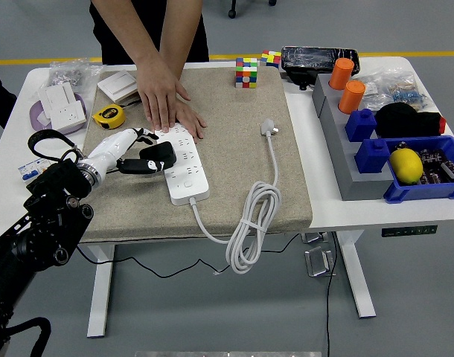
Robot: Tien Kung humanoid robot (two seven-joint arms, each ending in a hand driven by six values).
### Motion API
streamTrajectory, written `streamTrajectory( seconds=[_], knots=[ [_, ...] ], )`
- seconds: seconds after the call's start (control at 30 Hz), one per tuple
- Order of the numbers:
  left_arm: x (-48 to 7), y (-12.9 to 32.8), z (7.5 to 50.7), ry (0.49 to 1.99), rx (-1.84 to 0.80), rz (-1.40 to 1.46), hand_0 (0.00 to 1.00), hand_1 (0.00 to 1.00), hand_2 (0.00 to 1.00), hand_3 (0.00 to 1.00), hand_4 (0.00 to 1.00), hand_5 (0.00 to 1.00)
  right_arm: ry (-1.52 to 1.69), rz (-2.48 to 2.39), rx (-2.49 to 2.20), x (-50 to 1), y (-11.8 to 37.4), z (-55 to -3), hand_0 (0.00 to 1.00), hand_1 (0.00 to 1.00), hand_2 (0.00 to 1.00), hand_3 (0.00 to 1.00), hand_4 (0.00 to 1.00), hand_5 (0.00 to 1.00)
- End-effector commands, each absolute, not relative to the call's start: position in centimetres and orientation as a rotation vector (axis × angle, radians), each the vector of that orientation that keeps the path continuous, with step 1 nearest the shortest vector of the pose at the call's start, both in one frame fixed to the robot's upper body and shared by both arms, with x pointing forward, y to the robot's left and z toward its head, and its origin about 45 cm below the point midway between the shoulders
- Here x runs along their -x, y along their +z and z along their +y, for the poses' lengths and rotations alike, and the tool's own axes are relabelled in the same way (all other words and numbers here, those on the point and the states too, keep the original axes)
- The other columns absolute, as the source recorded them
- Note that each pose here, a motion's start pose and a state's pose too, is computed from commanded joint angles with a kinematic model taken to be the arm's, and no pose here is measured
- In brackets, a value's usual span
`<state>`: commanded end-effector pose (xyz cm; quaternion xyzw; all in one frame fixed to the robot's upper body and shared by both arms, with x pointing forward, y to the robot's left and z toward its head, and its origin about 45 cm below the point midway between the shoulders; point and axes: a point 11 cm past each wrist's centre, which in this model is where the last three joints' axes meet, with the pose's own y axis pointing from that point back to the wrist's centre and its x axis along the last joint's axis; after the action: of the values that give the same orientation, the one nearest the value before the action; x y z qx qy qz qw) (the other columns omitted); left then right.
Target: Pick up the plug,place it near the board,insert it into the board,press the button
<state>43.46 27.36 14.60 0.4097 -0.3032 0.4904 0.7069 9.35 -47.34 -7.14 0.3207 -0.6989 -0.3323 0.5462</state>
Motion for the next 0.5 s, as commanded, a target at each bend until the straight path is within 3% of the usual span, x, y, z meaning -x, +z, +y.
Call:
streamTrajectory(
  seconds=[0.4, 0.43, 0.5],
  knots=[
    [-43.62, 14.70, 27.26, 1.081, -0.936, -0.734, 0.777, 0.773, 0.685, 0.700, 0.998, 0.583, -0.790, -1.661, -0.759, -9.38, -7.12, -47.38, 0.834, 0.758, 0.746, 0.777, 0.998, 0.998],
    [-43.64, 14.73, 27.28, 1.084, -0.935, -0.736, 0.763, 0.758, 0.630, 0.581, 0.981, 0.483, -0.790, -1.660, -0.759, -9.37, -7.13, -47.38, 0.833, 0.757, 0.746, 0.776, 0.998, 0.998],
    [-43.65, 14.76, 27.31, 1.088, -0.933, -0.739, 0.763, 0.758, 0.630, 0.581, 0.981, 0.483, -0.790, -1.661, -0.759, -9.36, -7.13, -47.38, 0.833, 0.757, 0.746, 0.776, 0.998, 0.998]
  ],
)
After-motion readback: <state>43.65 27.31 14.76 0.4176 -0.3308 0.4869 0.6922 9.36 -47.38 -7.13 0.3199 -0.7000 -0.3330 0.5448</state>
